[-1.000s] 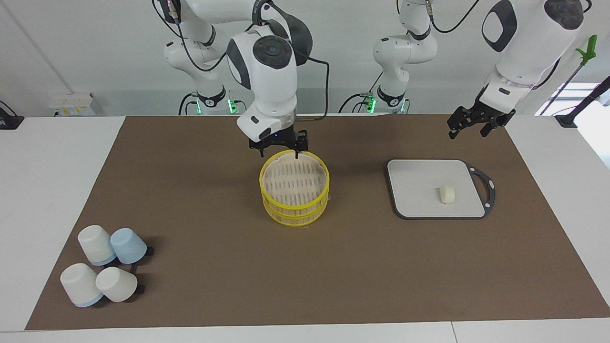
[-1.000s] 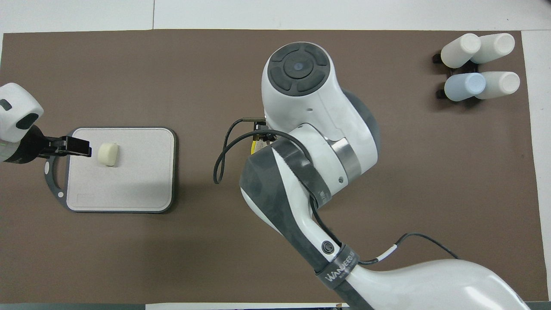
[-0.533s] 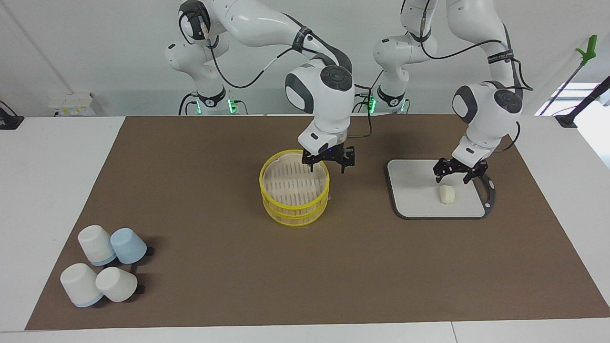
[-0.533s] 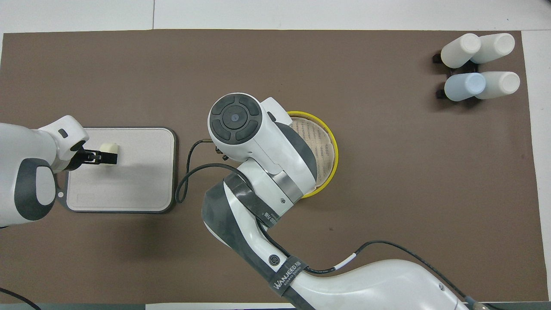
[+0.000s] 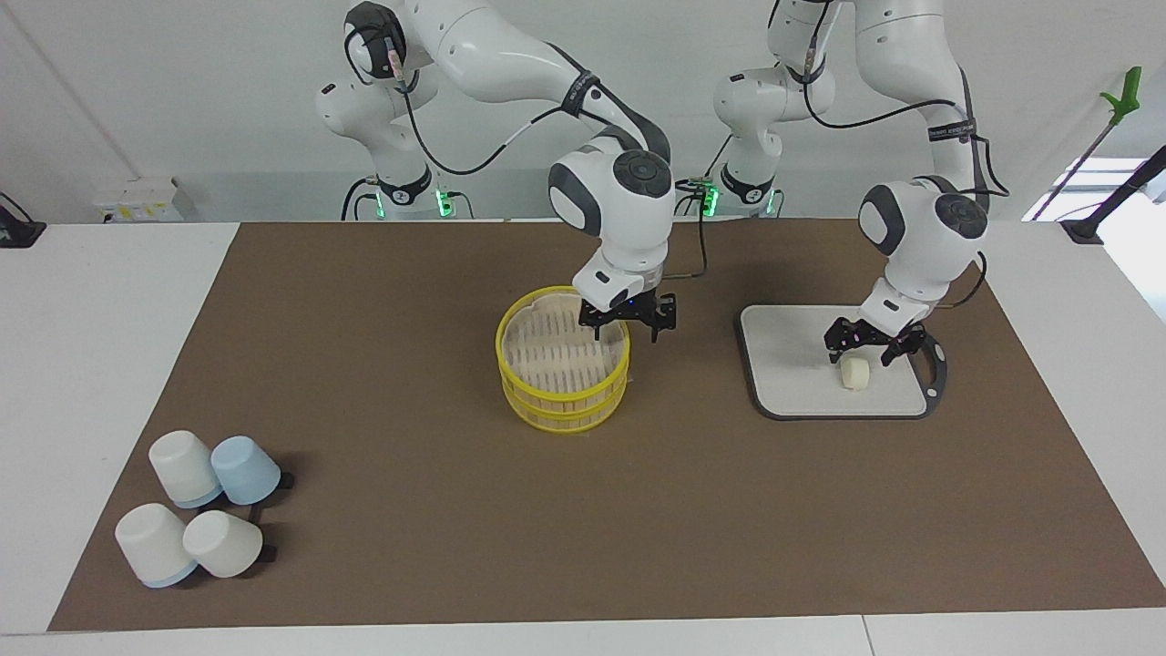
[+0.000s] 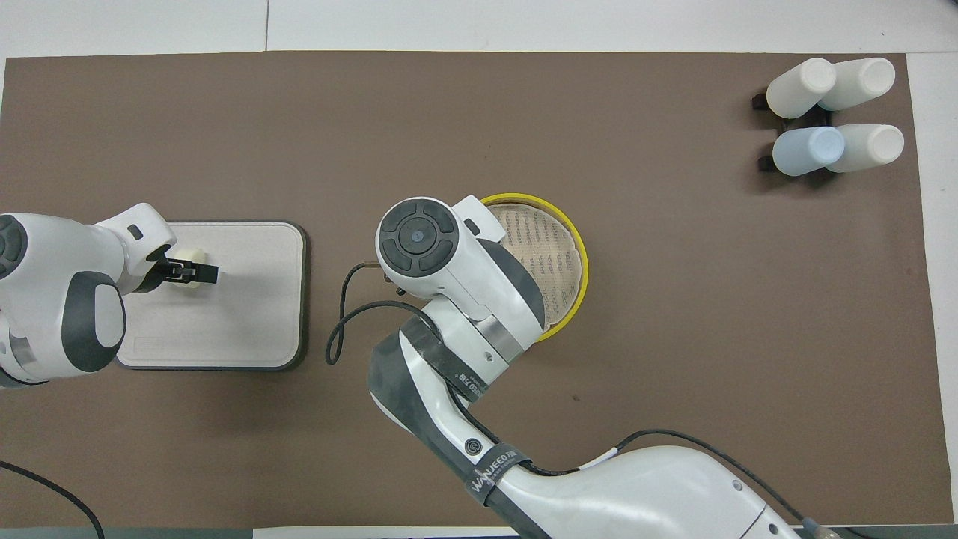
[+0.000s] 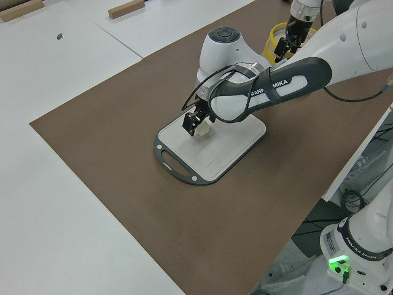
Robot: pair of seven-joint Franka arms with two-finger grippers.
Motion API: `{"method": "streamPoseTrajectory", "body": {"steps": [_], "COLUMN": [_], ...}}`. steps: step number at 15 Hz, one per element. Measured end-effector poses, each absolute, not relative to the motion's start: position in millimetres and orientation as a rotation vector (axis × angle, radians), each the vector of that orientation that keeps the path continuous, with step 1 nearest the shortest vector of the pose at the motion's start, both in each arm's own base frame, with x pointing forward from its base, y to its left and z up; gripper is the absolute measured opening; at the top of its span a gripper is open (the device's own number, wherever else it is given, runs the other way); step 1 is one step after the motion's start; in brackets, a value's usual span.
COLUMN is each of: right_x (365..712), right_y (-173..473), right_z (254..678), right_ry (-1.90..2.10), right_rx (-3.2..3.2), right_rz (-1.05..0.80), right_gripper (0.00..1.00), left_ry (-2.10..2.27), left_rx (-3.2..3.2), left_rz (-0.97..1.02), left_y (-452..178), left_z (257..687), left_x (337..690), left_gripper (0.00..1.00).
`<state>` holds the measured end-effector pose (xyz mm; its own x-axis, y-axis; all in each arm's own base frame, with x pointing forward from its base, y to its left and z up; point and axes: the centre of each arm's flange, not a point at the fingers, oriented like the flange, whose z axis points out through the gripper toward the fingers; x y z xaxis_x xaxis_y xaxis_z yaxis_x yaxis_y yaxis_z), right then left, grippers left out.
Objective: Place bun in steamer
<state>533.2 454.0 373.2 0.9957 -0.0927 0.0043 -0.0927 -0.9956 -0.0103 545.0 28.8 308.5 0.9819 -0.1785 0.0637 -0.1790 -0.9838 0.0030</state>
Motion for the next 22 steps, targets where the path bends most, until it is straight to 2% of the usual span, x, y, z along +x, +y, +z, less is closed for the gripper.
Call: {"method": "streamPoseTrajectory", "body": {"steps": [1, 2, 3, 4, 8, 9, 13, 16, 19, 22], "right_x": [532.4, 531.6, 531.2, 530.9, 530.3, 528.5, 530.0, 544.6, 579.1, 595.0], "right_y": [453.8, 453.5, 453.2, 453.2, 453.6, 455.9, 456.5, 434.5, 354.4, 215.7], "right_z": [374.8, 376.3, 377.2, 377.8, 379.9, 380.5, 384.4, 421.0, 493.9, 554.2], "right_ry": [0.139, 0.128, 0.109, 0.090, 0.052, 0.041, -0.006, -0.057, -0.115, -0.247], "right_rx": [-3.128, -3.128, -3.128, -3.128, -3.129, -3.128, -3.130, -3.168, -3.172, -3.173], "right_rz": [-0.009, -0.011, -0.012, -0.013, -0.017, -0.020, -0.042, 0.020, 0.046, 0.200], "right_gripper": [0.97, 0.89, 0.80, 0.63, 0.22, 0.12, 0.09, 0.09, 0.09, 0.09], "left_ry": [-0.282, -0.282, -0.283, -0.284, -0.285, -0.285, -0.257, -0.145, -0.032, 0.196], "left_rx": [3.119, 3.119, 3.119, 3.119, 3.119, 3.119, 3.112, 3.112, 3.118, 3.107], "left_rz": [0.102, 0.103, 0.104, 0.104, 0.112, 0.112, 0.041, -0.026, -0.068, -0.033], "left_y": [28.8, 28.8, 28.8, 28.8, 28.9, 29.0, 19.0, -29.0, -82.9, -159.3], "left_z": [309.2, 309.7, 309.8, 309.9, 312.1, 313.6, 352.8, 404.1, 440.4, 460.0], "left_x": [545.5, 545.9, 546.0, 546.1, 547.8, 548.8, 569.8, 586.9, 589.1, 579.6], "left_gripper": [0.84, 0.76, 0.64, 0.52, 0.12, 0.11, 0.09, 0.08, 0.10, 0.13]}}
